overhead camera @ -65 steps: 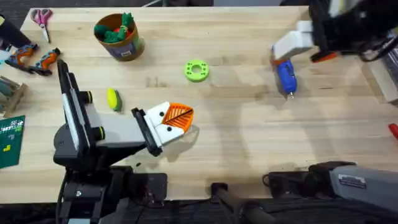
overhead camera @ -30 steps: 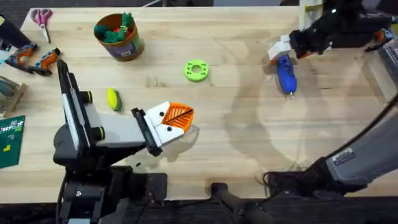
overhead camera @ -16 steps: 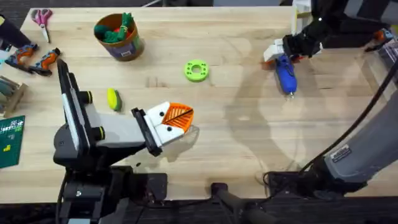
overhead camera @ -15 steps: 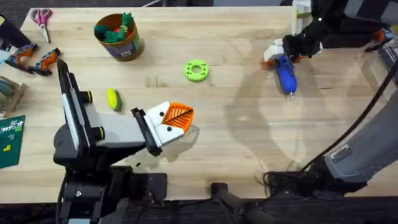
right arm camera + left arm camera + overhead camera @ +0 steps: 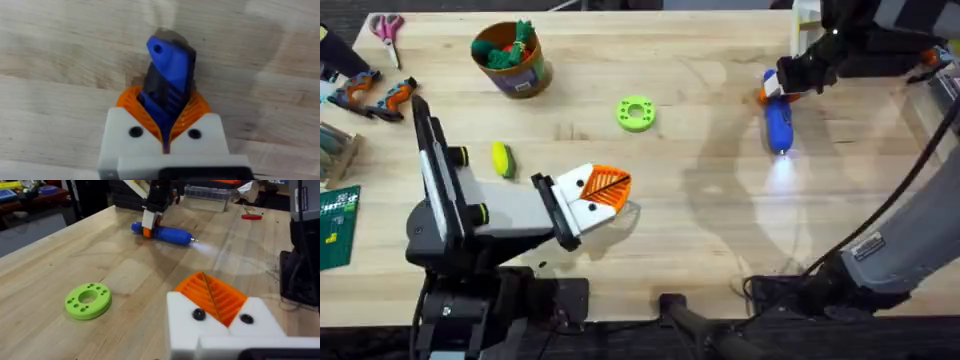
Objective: Pick up the gripper from the table and insert it into the empty holder that is missing its gripper. Then pick up a screw, insert it into the mounting hole, and use the screwdriver to tighten it. Finally, clean up the table by picking up the vegetable and placing it into the bucket.
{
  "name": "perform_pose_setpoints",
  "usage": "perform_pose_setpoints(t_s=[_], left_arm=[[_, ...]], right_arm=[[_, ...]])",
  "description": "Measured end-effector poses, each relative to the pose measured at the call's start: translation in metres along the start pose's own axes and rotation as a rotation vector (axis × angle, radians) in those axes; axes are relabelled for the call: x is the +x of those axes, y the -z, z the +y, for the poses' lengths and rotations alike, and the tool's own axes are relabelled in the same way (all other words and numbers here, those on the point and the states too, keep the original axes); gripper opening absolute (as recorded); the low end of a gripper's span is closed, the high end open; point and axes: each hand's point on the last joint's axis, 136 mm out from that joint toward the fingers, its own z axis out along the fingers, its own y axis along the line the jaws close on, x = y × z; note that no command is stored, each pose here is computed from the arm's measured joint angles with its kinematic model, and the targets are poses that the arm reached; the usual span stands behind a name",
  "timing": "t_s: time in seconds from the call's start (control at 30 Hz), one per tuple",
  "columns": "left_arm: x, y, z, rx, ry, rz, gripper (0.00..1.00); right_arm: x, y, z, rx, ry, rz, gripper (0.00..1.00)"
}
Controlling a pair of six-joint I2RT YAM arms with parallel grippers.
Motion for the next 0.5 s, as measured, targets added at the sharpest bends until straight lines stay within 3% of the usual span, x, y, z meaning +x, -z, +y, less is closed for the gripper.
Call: perform_pose_setpoints(t_s=[0.33,0.5], left_arm=[[0.0,0.0,0.0,0.0,0.0,0.0,0.004],[0.0,0.0,0.0,0.0,0.0,0.0,0.004]], right_arm=[[0.02,0.005,0.005,-0.02,-0.004,0.089,0.028],[0.031,0.023,0.011,-0.038,-0.007,0.117,0.028]])
